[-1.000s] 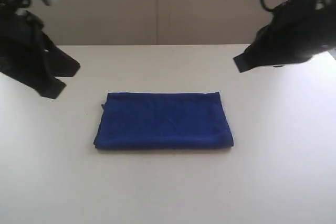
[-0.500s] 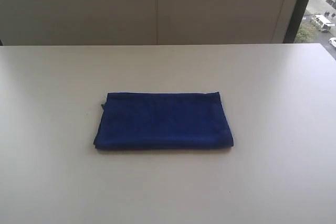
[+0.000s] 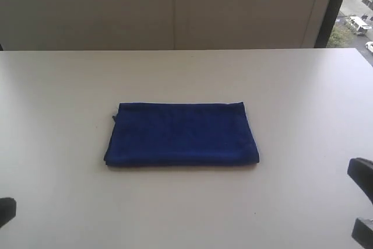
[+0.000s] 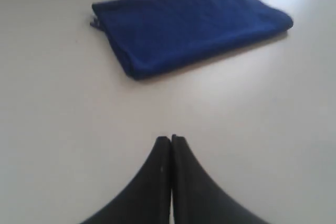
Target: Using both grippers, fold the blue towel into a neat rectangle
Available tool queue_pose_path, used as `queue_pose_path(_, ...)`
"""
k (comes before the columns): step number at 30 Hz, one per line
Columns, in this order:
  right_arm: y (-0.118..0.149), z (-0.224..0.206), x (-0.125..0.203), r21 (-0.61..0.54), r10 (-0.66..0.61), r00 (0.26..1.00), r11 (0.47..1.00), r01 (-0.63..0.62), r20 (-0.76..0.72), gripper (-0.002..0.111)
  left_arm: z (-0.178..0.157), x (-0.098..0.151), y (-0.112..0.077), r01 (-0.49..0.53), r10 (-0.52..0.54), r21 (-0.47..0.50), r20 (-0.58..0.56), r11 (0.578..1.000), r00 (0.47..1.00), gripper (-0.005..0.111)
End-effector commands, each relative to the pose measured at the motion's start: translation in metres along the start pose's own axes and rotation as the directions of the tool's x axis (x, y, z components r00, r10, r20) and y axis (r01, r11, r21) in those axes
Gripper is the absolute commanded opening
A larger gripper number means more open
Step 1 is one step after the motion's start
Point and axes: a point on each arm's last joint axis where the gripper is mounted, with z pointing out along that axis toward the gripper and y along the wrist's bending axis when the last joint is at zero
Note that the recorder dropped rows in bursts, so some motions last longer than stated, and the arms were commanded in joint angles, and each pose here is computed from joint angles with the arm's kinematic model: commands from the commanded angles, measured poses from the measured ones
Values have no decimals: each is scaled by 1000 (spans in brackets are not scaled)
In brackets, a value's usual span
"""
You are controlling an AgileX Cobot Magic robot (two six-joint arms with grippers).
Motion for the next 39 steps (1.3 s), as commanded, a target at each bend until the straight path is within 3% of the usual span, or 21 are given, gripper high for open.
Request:
queue_pose_path(1,-5,6,19,20,10,1000,1000,-10,4,0,10,22,6,43,-45,-39,-50,998,998,0)
queue_pose_path(6,-10,9,38,34,18,1000,999,-18,24,0,14,38,11,50,-53,-77,-44,996,998,0)
queue_pose_path(12,-10,9,39,35,12,1000,999,-13,25,0,14,38,11,-76,72,-74,-47,994,996,0)
queue_pose_path(30,-10,9,44,36,68,997,997,-67,-25,0,13,38,11,-81,78,-68,-42,994,996,0)
queue_pose_path(35,-10,9,44,36,68,997,997,-67,-25,0,-2,29,17,-37,64,-187,140,982,988,0)
queue_pose_path(39,-10,9,44,36,68,997,997,-67,-25,0,-23,21,21,19,111,-336,365,942,924,0)
